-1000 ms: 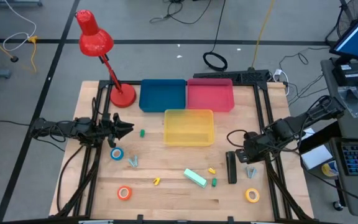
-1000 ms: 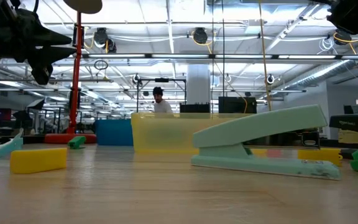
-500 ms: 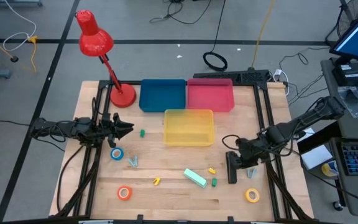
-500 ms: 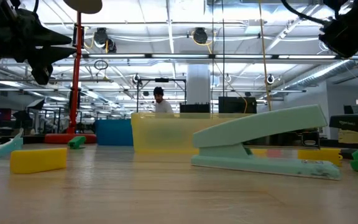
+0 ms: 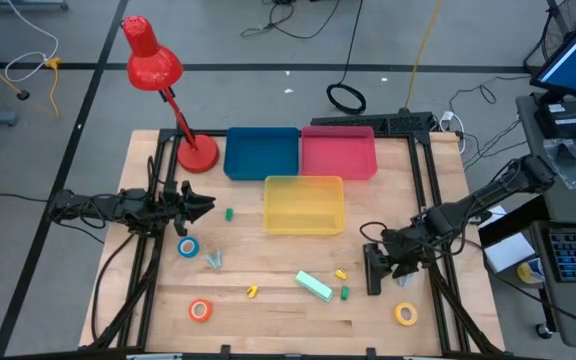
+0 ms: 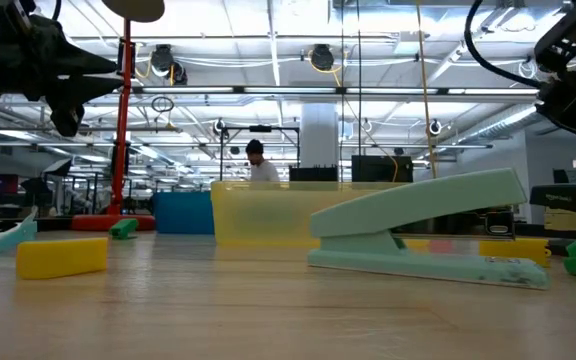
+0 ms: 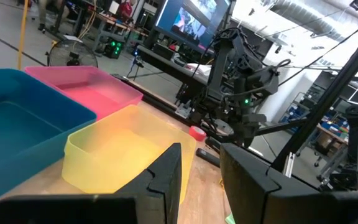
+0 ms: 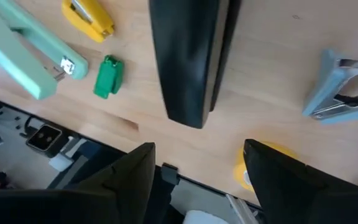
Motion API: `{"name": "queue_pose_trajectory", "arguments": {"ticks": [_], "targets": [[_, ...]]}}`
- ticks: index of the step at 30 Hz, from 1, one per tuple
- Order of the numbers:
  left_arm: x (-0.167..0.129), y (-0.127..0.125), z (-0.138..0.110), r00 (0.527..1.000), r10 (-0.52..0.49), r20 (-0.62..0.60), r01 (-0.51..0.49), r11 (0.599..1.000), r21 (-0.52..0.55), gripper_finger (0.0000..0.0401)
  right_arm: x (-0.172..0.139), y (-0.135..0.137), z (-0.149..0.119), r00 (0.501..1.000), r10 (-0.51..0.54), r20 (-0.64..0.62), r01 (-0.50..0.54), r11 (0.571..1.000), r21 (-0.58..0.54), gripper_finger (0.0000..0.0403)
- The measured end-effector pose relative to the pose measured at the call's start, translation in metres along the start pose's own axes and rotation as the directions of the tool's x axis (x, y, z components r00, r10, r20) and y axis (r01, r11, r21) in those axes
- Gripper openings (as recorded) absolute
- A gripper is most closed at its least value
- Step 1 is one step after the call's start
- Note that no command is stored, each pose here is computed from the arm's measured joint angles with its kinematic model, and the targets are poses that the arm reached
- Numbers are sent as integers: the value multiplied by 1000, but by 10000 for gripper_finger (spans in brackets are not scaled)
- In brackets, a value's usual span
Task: Pick and place Stapler, Stapler remover, tape
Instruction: Put the black large stapler into the blue bin
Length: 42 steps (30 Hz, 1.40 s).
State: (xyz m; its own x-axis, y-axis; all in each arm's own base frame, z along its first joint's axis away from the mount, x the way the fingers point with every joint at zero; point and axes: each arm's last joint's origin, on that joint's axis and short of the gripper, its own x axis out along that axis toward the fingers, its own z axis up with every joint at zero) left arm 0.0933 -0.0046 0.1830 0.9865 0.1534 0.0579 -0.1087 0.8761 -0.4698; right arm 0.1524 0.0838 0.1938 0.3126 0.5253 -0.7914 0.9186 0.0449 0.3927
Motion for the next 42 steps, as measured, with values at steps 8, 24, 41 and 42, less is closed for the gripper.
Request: {"name": "queue_pose_trajectory", "arguments": {"ticks": [8, 24, 41, 42], "targets": [[0, 0, 0, 1000, 0, 1, 0, 1000, 1, 111, 0, 8, -3, 995, 89, -33, -91, 992, -86, 237], [0, 0, 0, 1000, 5, 2, -5, 1000, 18, 111, -2, 14, -18, 978, 87, 191, -81, 996, -38, 235], [0, 2, 1, 998, 55, 28, -56, 998, 18, 111, 33, 45, -33, 914, -156, 374, 141, 988, 68, 234], [0, 2, 1, 998, 62, 32, -63, 998, 18, 111, 34, 44, -32, 910, -168, 379, 152, 986, 73, 233]]}}
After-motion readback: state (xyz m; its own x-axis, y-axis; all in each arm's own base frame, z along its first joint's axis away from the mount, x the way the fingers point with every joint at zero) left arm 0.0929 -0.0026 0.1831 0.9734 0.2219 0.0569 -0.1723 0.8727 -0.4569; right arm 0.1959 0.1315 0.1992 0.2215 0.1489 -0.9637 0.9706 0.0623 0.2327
